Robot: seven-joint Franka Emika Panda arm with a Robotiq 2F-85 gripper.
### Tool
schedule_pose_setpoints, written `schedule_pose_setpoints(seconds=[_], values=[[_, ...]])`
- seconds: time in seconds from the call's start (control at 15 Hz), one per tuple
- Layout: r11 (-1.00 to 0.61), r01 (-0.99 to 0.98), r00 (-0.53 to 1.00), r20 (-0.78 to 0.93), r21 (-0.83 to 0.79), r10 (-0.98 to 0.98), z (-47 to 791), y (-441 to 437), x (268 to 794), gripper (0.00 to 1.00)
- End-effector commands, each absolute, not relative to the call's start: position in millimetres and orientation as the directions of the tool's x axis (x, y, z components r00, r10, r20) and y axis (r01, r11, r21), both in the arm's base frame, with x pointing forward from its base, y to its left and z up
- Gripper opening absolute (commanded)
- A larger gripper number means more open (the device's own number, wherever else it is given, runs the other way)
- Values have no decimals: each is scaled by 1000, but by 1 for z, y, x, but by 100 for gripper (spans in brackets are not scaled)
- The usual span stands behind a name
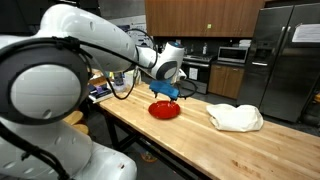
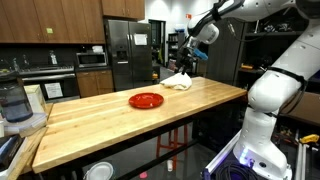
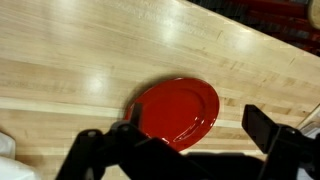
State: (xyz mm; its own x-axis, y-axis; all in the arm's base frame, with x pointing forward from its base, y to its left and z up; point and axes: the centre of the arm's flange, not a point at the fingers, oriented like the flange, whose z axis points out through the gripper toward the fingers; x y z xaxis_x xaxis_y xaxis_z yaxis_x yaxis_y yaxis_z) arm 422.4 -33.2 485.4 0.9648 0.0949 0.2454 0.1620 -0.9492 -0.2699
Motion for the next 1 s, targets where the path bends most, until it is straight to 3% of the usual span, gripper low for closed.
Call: schedule_pose_setpoints(seconds=[0.0,0.4,0.93], values=[[-949,162,965,245,-270,95,485,-33,422,100],[-940,99,939,343,-325,-20,522,-43,463,100],[-857,-49,773,524,-513,-358,608,-66,564,100]])
